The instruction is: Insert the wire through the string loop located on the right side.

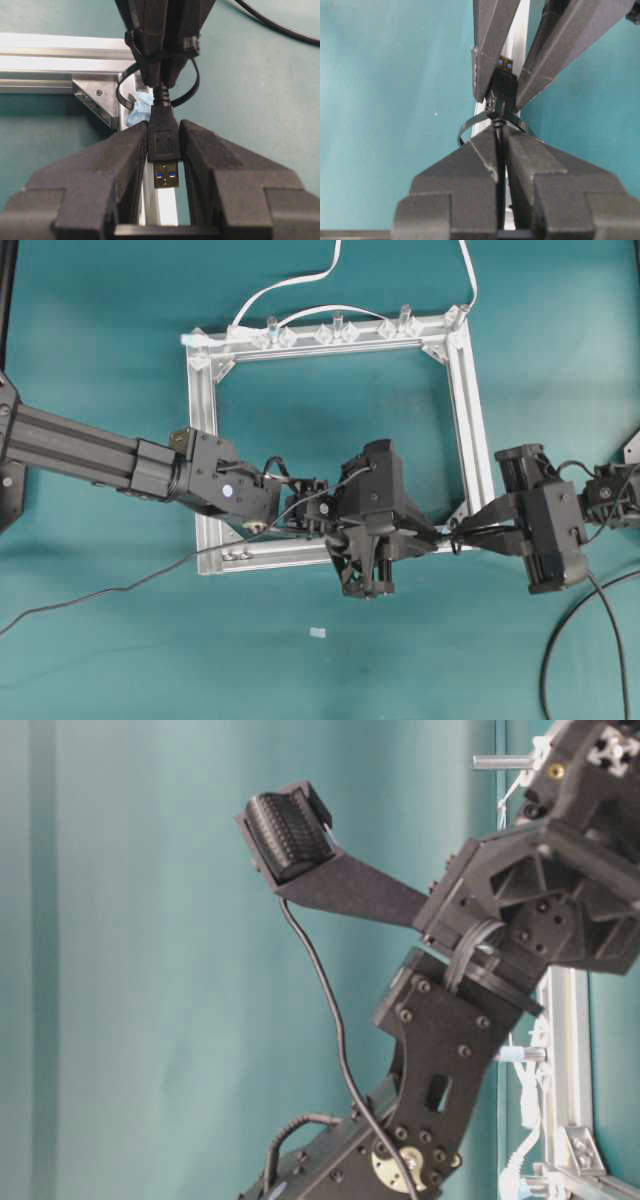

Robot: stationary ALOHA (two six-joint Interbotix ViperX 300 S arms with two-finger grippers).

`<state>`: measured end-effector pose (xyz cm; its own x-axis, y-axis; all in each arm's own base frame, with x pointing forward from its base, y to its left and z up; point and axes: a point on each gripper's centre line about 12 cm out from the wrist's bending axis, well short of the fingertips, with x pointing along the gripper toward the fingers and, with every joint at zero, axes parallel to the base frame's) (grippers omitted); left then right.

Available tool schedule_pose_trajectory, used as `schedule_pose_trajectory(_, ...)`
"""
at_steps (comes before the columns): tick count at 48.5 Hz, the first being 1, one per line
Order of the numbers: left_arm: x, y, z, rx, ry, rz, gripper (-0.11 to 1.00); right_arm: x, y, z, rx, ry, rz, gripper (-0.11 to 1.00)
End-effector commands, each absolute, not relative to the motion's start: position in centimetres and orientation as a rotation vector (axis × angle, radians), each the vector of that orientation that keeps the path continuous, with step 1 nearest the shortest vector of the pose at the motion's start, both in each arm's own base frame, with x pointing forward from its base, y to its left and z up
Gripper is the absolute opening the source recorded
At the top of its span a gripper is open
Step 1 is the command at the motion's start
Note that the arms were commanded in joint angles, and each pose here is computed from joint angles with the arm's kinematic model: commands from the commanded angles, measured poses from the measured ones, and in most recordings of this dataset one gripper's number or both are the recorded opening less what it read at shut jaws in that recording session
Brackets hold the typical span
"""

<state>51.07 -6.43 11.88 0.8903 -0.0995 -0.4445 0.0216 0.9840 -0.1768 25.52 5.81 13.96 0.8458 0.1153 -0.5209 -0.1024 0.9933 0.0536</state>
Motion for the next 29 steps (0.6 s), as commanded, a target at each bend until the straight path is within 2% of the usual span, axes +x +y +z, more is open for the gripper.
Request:
schedule_pose_trajectory(1,51.51,-6.57,14.38,-0.174,0.412,-0.071,0.24,25.50,5.72,14.11,0.034,0.544,0.110,0.08)
schedule_pose_trajectory(21,51.28,-6.55,14.76,-0.173,0.412,-0.072,0.24,25.30,5.72,13.85,0.115,0.565,0.089,0.09)
schedule_pose_trajectory(24,51.26,-6.54,14.79,-0.174,0.415,-0.072,0.24,25.25,5.70,13.81,0.116,0.566,0.088,0.20)
schedule_pose_trajectory(29,51.21,-6.54,14.88,-0.173,0.415,-0.072,0.24,25.03,5.67,13.85,0.117,0.568,0.090,0.50)
